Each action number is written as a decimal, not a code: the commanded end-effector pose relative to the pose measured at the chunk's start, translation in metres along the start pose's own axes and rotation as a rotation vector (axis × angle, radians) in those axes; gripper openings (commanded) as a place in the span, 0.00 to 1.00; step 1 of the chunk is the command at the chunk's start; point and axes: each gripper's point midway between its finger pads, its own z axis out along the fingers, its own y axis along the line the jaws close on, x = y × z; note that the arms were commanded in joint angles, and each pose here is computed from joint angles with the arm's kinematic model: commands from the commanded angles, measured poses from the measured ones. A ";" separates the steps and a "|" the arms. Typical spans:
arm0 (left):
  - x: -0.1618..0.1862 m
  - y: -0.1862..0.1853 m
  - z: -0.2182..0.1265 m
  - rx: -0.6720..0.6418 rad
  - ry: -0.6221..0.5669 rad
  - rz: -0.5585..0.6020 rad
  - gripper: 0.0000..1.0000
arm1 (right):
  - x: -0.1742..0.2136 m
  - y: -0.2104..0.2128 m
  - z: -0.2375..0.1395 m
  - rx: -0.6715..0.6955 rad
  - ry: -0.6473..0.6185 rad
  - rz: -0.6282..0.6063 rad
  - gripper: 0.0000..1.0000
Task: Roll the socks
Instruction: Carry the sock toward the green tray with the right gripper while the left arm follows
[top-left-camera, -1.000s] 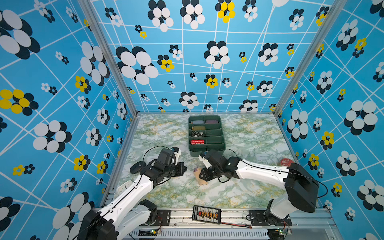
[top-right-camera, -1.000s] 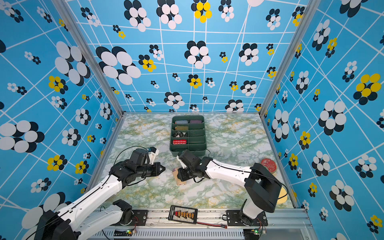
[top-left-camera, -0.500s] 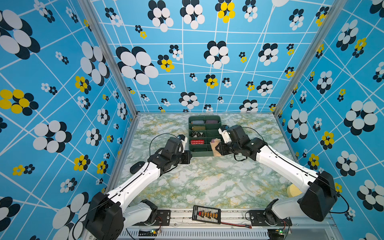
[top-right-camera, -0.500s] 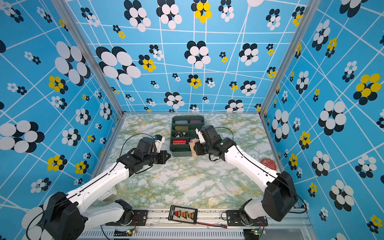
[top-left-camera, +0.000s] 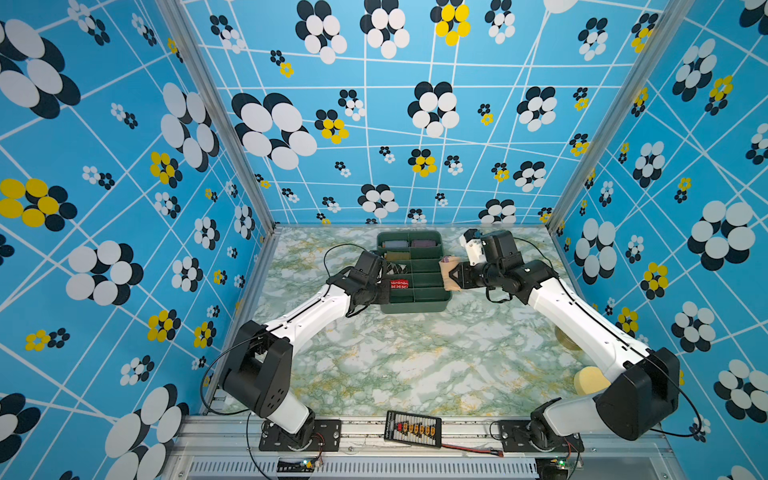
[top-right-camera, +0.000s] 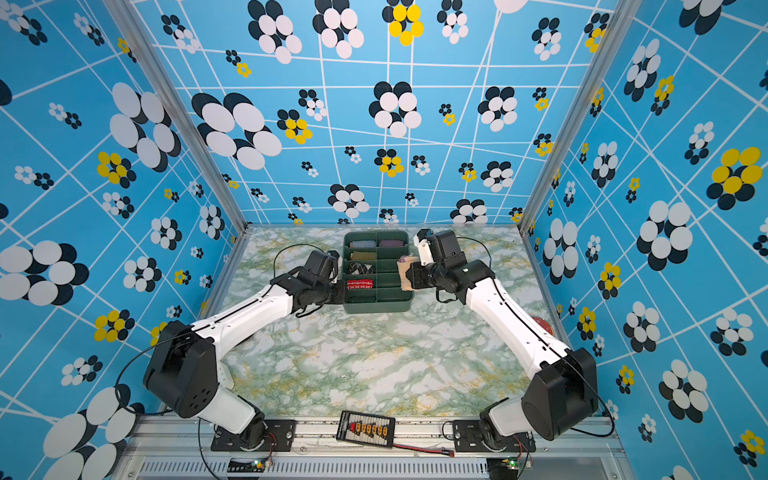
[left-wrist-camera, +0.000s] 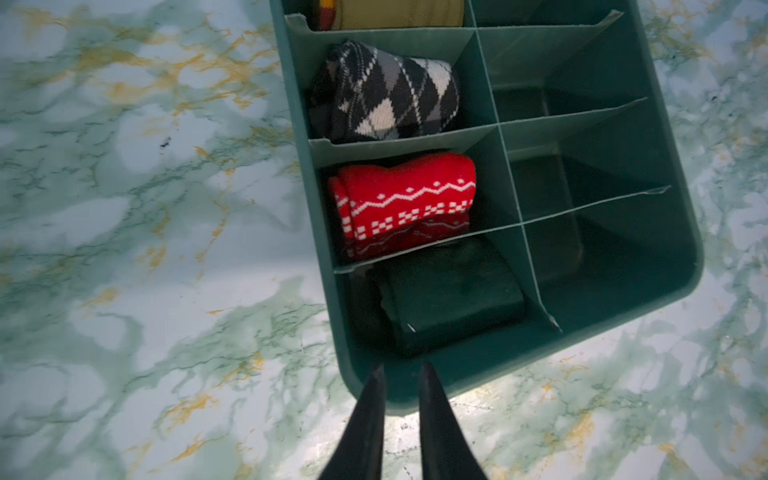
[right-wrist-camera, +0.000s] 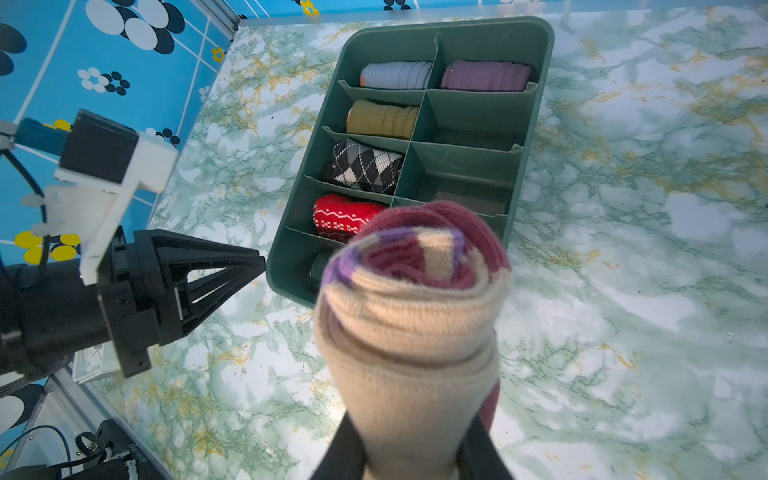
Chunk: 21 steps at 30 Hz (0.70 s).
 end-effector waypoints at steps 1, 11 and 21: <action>-0.004 0.016 -0.003 -0.075 0.009 0.010 0.27 | 0.001 0.003 -0.006 -0.039 -0.014 -0.004 0.00; -0.004 0.025 0.020 -0.081 0.076 -0.012 0.27 | 0.002 0.001 -0.007 -0.055 -0.022 0.005 0.00; 0.002 0.028 0.048 -0.098 0.144 0.016 0.19 | 0.001 0.001 -0.010 -0.065 -0.030 0.004 0.00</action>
